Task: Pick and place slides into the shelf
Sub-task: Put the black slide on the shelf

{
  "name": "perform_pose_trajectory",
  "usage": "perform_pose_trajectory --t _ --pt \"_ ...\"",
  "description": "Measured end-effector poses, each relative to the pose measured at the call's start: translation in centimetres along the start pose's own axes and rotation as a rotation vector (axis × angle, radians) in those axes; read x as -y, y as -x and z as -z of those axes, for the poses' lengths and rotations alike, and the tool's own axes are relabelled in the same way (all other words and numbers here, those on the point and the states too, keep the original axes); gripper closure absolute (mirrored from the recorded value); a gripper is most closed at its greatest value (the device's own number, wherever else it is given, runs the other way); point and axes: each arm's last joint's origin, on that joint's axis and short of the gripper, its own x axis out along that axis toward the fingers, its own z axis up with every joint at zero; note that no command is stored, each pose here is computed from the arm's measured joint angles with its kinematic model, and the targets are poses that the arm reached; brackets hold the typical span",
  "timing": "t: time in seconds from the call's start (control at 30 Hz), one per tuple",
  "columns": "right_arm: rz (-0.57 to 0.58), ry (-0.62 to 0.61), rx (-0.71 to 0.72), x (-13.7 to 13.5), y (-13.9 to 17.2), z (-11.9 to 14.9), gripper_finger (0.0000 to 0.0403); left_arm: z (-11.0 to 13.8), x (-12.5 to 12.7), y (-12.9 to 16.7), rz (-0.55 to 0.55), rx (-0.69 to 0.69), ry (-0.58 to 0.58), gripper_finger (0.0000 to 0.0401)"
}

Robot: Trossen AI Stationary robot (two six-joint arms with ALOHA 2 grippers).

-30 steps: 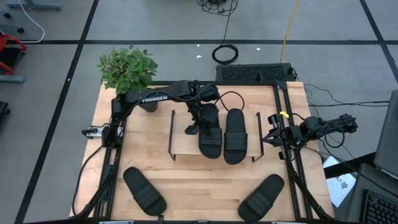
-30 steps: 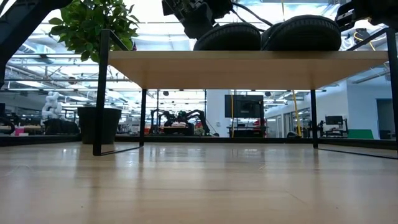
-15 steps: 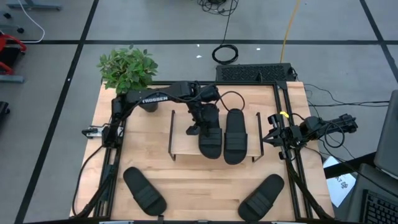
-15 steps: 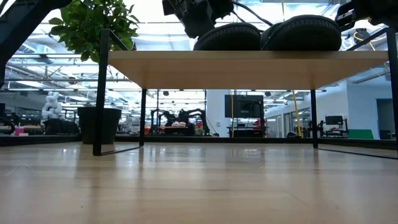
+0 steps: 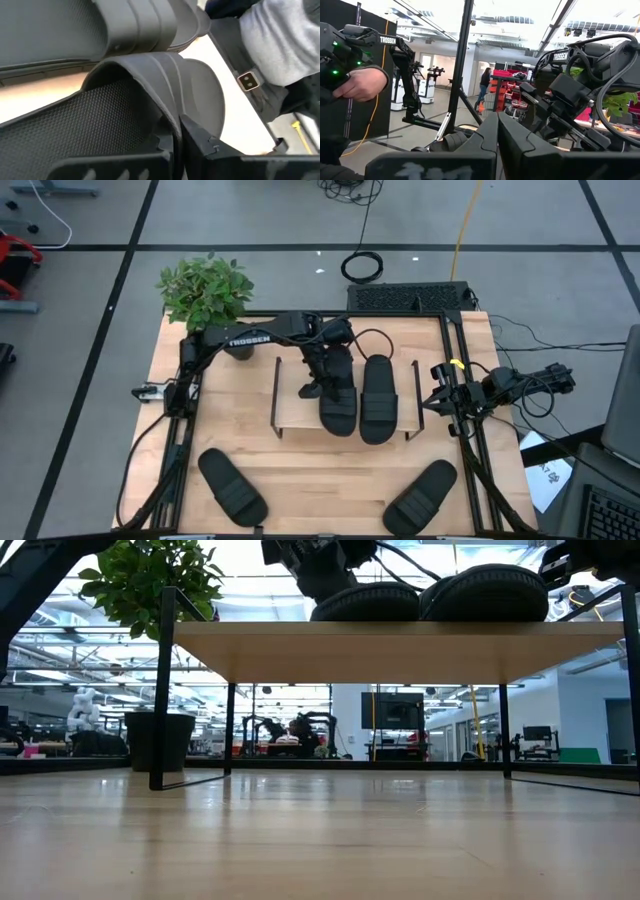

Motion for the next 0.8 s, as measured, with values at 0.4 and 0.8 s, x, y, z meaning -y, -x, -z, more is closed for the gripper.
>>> perform_pose_trajectory --t 0.4,0.8 --pt "-0.001 0.0 0.0 0.0 0.0 0.0 0.0403 -0.1 0.15 0.02 0.068 0.036 0.025 0.0399" --pt "-0.001 0.0 0.0 0.0 0.0 0.0 0.0403 -0.14 0.21 -0.05 0.096 0.049 0.04 0.04"
